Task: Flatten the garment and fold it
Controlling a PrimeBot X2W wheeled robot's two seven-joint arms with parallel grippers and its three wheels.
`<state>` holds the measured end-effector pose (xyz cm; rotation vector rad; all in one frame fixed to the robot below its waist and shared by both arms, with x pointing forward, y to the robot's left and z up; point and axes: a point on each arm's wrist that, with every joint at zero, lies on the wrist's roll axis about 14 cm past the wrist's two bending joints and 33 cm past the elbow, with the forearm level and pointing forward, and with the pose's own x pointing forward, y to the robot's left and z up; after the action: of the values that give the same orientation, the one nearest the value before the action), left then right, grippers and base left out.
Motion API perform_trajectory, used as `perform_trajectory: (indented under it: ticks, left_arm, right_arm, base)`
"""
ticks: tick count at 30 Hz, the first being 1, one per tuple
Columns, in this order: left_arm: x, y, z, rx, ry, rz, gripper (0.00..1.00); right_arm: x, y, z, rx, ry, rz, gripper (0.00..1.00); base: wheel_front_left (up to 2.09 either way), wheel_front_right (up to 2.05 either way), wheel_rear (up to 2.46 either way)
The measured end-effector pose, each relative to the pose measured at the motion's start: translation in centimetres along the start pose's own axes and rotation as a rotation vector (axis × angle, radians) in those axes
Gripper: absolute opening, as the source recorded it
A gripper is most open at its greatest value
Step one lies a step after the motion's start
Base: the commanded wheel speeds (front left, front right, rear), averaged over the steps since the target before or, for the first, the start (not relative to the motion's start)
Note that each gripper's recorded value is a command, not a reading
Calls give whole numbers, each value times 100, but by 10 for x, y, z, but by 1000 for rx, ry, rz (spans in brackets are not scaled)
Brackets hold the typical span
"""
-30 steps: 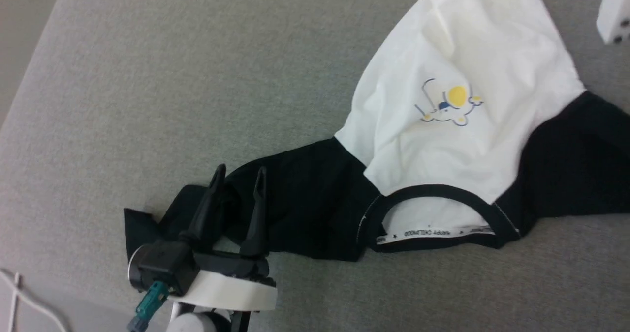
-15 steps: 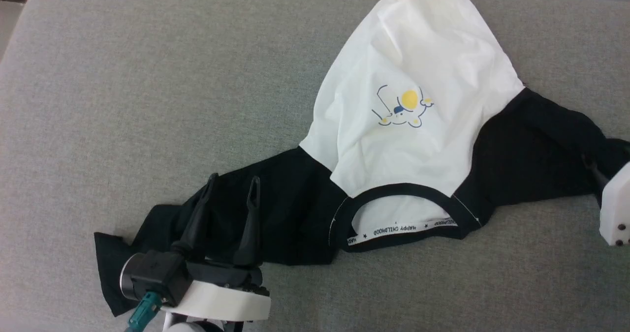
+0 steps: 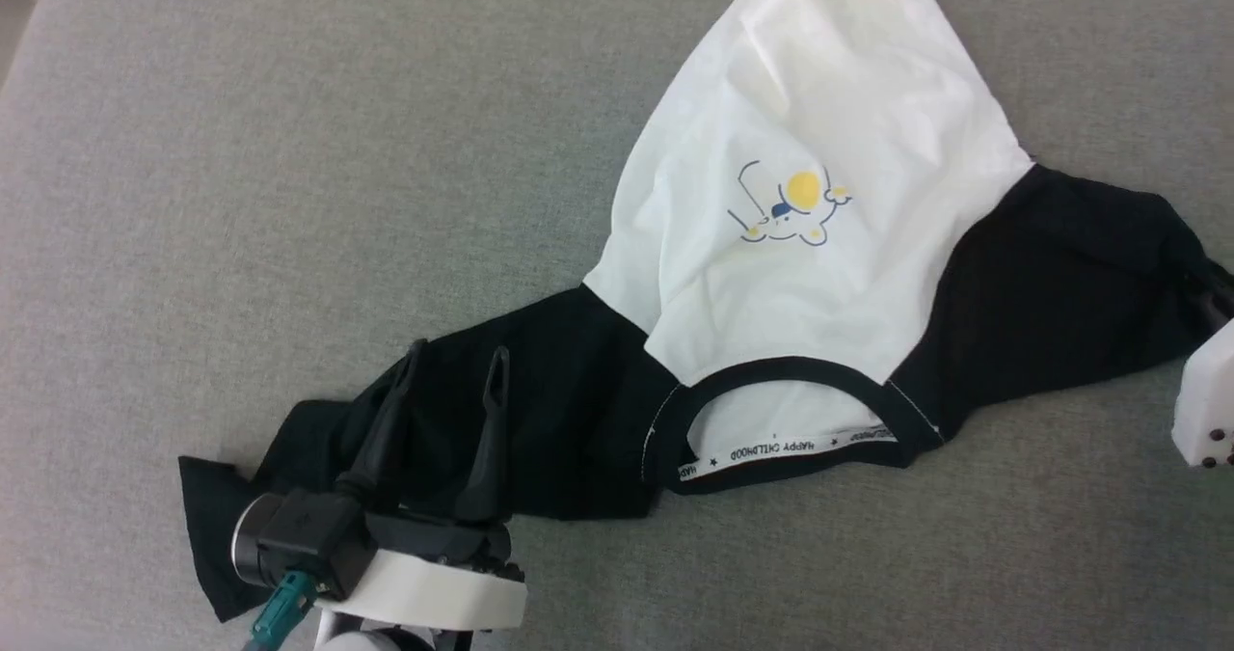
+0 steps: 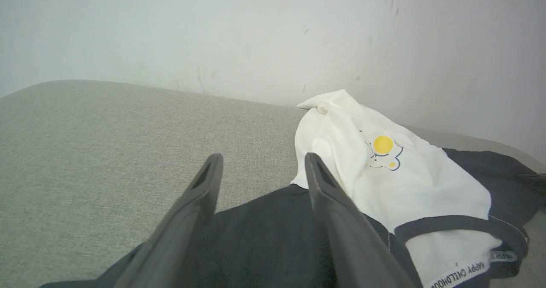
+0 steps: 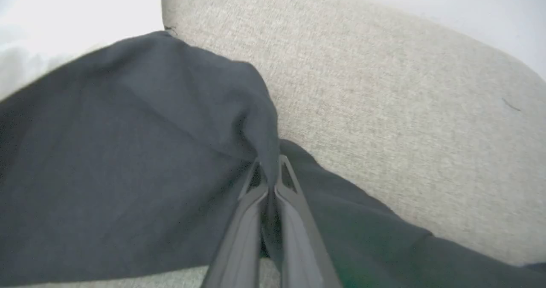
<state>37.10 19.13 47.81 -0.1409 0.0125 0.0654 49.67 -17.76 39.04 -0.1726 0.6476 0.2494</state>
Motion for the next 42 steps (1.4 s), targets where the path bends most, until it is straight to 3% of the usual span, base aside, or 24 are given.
perform_trajectory:
  ticks: [5, 11, 18, 19, 20, 21, 27, 34, 42]
  left_arm:
    - [-2, -9, 5, -4, -17, -37, 100]
    - [-9, -26, 8, -22, -26, -96, 100]
    - [-18, -33, 6, -30, -18, -126, 100]
    - [-19, -32, 6, -28, -15, -125, 100]
    - [-20, -32, 6, -24, -15, -126, 100]
    - [-21, -31, 7, -21, -15, -127, 100]
    - [-24, -34, 14, -14, -32, -149, 100]
    - [-19, -49, 32, -23, -91, -193, 100]
    - [-25, -62, 43, -1, -135, -234, 100]
  right_arm:
    - [-29, -37, 21, 30, -69, -103, 0]
    - [-89, -105, -14, 61, 22, -299, 0]
    - [-111, -129, -38, 75, 32, -389, 0]
    - [-109, -127, -37, 76, 12, -387, 5]
    - [-106, -125, -35, 78, -9, -384, 46]
    - [-103, -122, -31, 80, -34, -378, 100]
    - [-100, -102, 18, 66, -274, -330, 100]
    - [-149, -67, 85, 103, -653, -301, 100]
    - [-204, -35, 64, 126, -810, -341, 100]
  base:
    - [0, 0, 0]
    - [0, 0, 0]
    - [0, 0, 0]
    - [0, 0, 0]
    - [0, 0, 0]
    - [0, 0, 0]
    - [0, 0, 0]
    - [0, 0, 0]
    - [0, 0, 0]
